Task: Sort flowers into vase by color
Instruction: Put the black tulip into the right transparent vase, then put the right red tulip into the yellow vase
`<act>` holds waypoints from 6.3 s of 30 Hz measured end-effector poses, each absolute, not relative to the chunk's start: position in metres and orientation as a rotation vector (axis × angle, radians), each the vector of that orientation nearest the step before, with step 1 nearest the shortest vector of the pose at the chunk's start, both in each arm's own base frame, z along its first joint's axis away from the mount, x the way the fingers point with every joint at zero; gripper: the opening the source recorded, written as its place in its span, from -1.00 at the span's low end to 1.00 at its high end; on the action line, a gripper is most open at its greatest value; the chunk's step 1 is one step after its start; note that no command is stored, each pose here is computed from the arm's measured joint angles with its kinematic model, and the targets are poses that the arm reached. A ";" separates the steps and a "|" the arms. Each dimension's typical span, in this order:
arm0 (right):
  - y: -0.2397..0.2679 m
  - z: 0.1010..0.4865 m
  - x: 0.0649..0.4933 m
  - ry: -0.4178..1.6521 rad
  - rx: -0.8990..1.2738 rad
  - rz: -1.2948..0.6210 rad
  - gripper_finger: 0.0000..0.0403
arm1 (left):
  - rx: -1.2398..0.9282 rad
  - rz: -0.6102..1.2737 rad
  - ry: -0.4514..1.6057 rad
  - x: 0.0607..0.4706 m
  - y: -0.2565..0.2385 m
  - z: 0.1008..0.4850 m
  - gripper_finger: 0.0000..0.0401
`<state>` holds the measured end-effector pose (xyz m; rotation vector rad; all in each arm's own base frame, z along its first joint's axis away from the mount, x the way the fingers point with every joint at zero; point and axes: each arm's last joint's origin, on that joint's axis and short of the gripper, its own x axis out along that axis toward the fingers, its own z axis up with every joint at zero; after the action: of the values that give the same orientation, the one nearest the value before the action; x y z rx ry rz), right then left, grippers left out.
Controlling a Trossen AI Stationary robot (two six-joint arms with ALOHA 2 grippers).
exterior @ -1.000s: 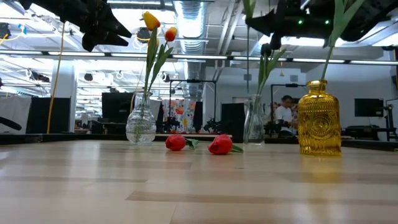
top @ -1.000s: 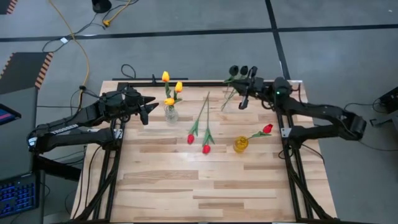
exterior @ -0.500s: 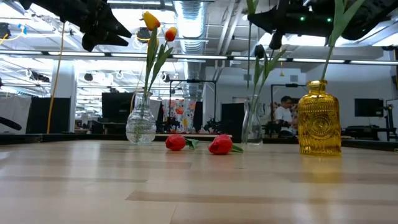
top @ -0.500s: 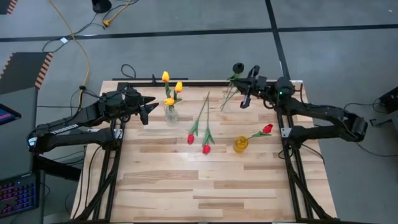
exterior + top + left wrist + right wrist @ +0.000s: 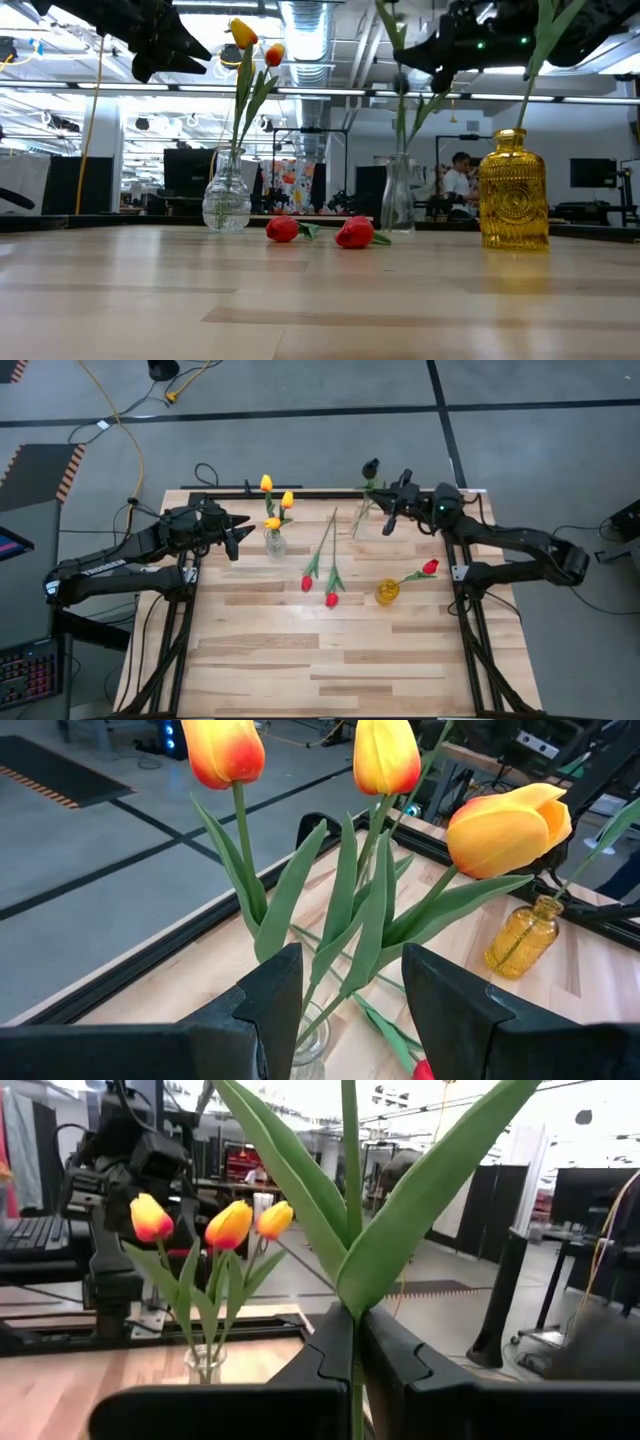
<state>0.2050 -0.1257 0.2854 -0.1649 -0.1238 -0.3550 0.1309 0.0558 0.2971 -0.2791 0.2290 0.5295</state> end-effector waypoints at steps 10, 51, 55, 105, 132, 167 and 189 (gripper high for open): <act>-0.131 0.273 0.213 -0.072 -0.143 -0.352 -0.82 | -0.279 0.529 0.229 0.131 0.056 0.297 -0.20; -0.082 0.301 0.240 -0.118 -0.235 -0.596 -0.82 | -0.278 0.529 0.230 0.131 0.056 0.297 -0.20; -0.080 0.304 0.242 -0.116 -0.229 -0.599 -0.82 | -0.278 0.529 0.231 0.131 0.056 0.297 -0.20; -0.074 0.281 0.283 -0.169 -0.251 -0.701 -0.82 | -0.256 0.518 0.245 0.131 0.055 0.296 -0.20; -0.075 0.273 0.285 -0.086 -0.260 -0.709 -0.72 | -0.256 0.519 0.245 0.131 0.056 0.296 -0.20; -0.081 0.271 0.283 -0.056 -0.263 -0.730 -0.22 | -0.259 0.520 0.244 0.131 0.056 0.296 -0.20; -0.085 0.292 0.299 0.167 -0.282 -0.725 0.28 | -0.256 0.519 0.245 0.131 0.056 0.296 -0.20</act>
<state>0.2986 -0.0849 0.2920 -0.2818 0.1669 -0.7245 0.1309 0.0555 0.2962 -0.2559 0.2449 0.5189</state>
